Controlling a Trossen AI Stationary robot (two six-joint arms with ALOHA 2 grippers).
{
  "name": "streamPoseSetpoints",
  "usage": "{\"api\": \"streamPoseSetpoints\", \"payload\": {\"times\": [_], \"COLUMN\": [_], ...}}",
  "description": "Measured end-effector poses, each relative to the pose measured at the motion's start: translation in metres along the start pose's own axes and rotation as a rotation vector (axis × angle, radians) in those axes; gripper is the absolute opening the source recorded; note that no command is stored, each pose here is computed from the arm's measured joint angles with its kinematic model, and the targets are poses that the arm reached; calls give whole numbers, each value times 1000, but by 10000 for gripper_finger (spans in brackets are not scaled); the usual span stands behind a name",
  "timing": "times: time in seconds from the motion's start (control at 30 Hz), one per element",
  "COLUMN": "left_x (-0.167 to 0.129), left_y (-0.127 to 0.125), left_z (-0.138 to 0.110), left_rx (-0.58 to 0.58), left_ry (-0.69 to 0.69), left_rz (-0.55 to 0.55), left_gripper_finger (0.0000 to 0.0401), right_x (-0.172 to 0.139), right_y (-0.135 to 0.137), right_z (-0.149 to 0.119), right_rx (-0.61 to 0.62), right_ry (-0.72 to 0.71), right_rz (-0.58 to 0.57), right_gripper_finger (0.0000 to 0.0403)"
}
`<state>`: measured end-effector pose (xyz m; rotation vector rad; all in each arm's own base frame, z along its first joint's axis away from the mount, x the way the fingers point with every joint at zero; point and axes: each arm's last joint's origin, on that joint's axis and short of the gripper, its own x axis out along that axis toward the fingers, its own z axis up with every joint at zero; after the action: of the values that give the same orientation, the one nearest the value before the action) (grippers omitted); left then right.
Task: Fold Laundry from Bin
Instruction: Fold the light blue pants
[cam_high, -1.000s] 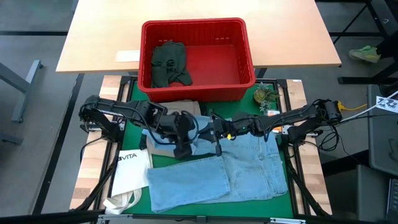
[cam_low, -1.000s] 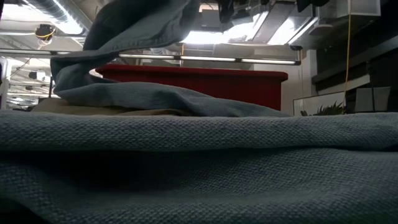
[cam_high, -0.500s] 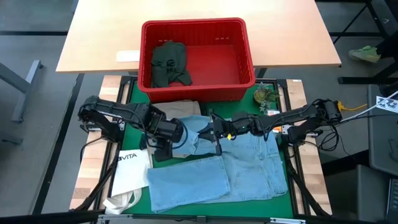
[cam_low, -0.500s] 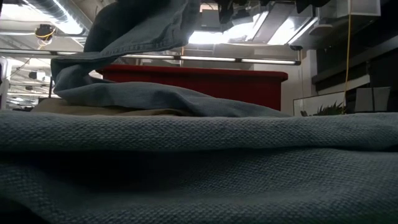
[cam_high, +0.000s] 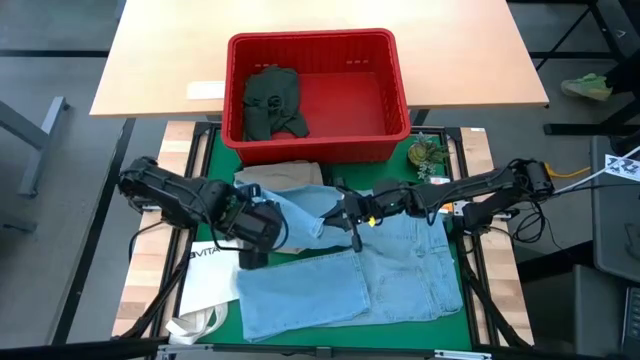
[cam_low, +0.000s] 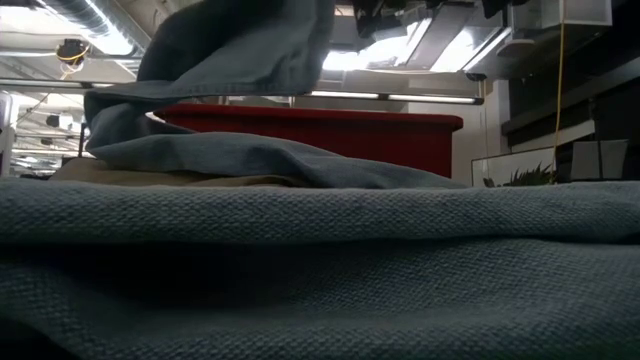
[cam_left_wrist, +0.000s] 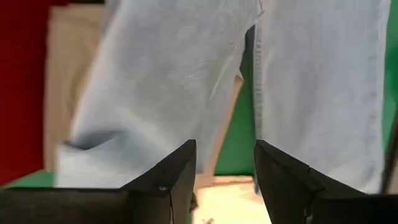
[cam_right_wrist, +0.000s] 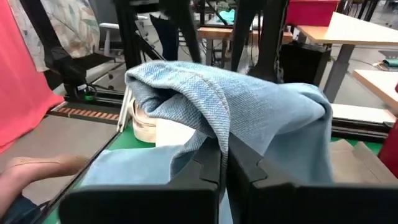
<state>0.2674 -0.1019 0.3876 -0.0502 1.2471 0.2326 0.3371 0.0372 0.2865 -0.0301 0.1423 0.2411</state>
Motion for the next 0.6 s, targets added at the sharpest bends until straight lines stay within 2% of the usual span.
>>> {"api": "streamPoseSetpoints", "payload": {"times": [0.13, 0.37, 0.47, 0.6], "left_x": [-17, -59, -58, -39], "left_y": [13, 61, 77, 86], "left_z": [-7, -41, -64, -94], "left_rx": [-5, -141, -214, -283], "left_ry": [-74, -289, -316, -277], "left_rz": [16, 124, 170, 187], "left_gripper_finger": [150, 147, 147, 147], "right_x": [-8, -13, -13, -13], "right_y": [0, 0, 0, 0], "right_z": [6, 10, 9, 8], "right_rx": [-9, -22, -21, -20], "right_ry": [4, 4, 12, 28], "right_rz": [-22, -34, -35, -43], "right_gripper_finger": [3, 6, 3, 7]}}
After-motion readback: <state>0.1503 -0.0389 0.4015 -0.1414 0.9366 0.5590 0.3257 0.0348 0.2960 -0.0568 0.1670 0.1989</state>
